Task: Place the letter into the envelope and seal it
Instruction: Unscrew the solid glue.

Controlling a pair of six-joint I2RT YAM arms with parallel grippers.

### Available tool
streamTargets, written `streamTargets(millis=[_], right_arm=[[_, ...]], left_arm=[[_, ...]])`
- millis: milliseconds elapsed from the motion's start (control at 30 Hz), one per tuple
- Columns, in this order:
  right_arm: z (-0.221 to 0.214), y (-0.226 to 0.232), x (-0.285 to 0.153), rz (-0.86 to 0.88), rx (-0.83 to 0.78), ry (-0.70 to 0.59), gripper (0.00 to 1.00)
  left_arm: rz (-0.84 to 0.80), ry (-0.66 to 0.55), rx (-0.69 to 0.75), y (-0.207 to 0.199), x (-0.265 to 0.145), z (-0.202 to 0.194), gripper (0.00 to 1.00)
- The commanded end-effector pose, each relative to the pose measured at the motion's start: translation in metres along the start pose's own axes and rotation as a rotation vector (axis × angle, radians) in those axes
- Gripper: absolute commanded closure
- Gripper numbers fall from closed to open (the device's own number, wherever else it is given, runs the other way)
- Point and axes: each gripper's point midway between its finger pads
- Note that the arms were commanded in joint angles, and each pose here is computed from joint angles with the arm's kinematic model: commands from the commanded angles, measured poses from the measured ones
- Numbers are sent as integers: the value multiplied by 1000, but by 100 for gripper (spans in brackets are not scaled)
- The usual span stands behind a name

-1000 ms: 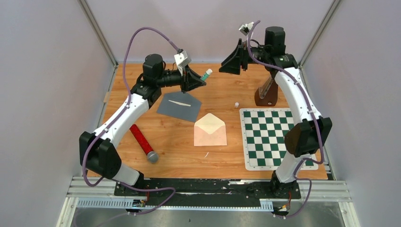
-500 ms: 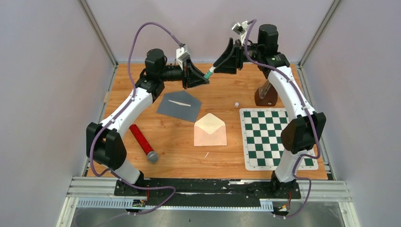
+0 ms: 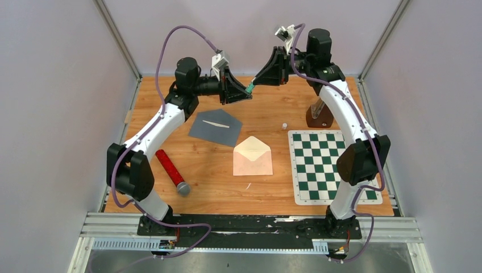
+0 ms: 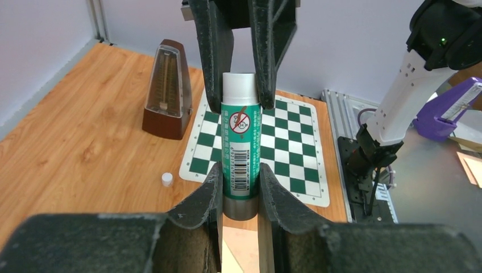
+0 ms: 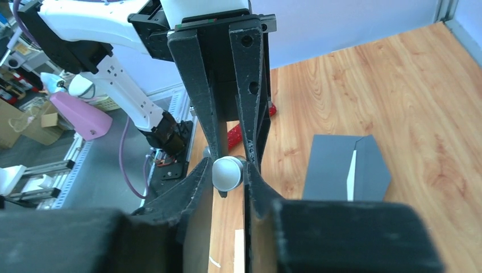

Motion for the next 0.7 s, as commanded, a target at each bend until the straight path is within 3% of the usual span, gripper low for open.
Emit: streamTargets(millis=[0,33,67,133,233,500,667], right_arm=[[15,3,3,-12,-57,-19,97],[15,2,3,-26,-60,-20,100],[15,-1,3,-42,-76,-19,100],[13,-6,3,-72,-81,-5,100],[9,-12,2,-107,-72,15,100],[5,-15,7,-144,-58,39,100],[3,-13,11,-156,-96,57,100]], left_arm=[[-13,-26,75,-8,0,23,68],[10,-32,80,-5,0,27,56],[28,-20,70,-2,0,25,28],[45,2,69,0,-1,26,22],[-7,45,59,-9,-2,26,25],[-37,119,-76,4,5,15,45],[-57,124,-87,7,9,18,56]])
Point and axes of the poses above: each gripper's point midway between its finger pads, its own x axis out along the fingers, its own y axis along the line the jaws close on, z = x × y, and after that the axes turned 5 degrees about -x, right-handed
